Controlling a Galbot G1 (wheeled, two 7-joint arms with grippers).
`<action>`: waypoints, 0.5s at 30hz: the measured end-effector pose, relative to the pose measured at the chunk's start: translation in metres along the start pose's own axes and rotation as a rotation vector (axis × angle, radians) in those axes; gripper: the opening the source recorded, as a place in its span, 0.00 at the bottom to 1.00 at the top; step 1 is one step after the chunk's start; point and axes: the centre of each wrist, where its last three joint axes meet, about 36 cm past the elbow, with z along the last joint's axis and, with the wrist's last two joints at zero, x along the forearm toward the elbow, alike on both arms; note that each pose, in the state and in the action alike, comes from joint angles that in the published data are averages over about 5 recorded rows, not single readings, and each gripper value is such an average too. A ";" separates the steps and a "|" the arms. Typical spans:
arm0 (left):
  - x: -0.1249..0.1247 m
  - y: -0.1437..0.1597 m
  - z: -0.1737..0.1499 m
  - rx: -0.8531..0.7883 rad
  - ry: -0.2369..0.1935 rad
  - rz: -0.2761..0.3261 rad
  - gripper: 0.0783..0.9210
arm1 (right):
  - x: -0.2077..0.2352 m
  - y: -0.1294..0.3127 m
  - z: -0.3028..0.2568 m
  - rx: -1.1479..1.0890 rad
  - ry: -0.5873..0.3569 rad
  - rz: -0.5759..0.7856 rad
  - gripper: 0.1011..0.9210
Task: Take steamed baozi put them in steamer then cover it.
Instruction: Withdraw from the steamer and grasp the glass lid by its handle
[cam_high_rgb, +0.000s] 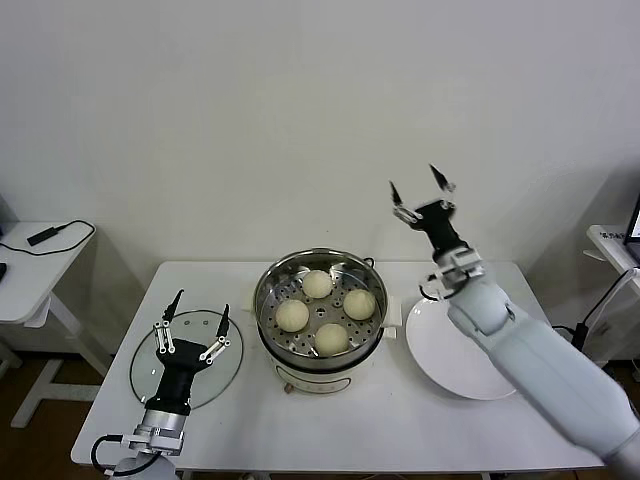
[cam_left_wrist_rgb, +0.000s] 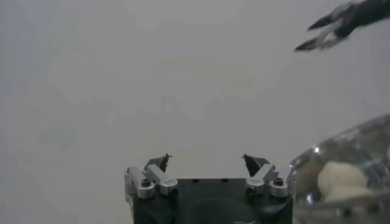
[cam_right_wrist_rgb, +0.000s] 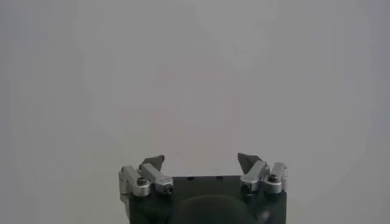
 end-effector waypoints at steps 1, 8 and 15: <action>0.001 0.001 0.002 -0.024 0.004 0.002 0.88 | 0.010 -0.002 0.005 -0.008 0.010 0.020 0.88; 0.011 0.008 0.029 -0.258 0.055 0.055 0.88 | 0.077 -0.006 0.033 -0.053 0.098 0.128 0.88; 0.024 0.013 0.064 -0.528 0.123 0.151 0.88 | 0.133 -0.005 0.047 -0.085 0.171 0.186 0.88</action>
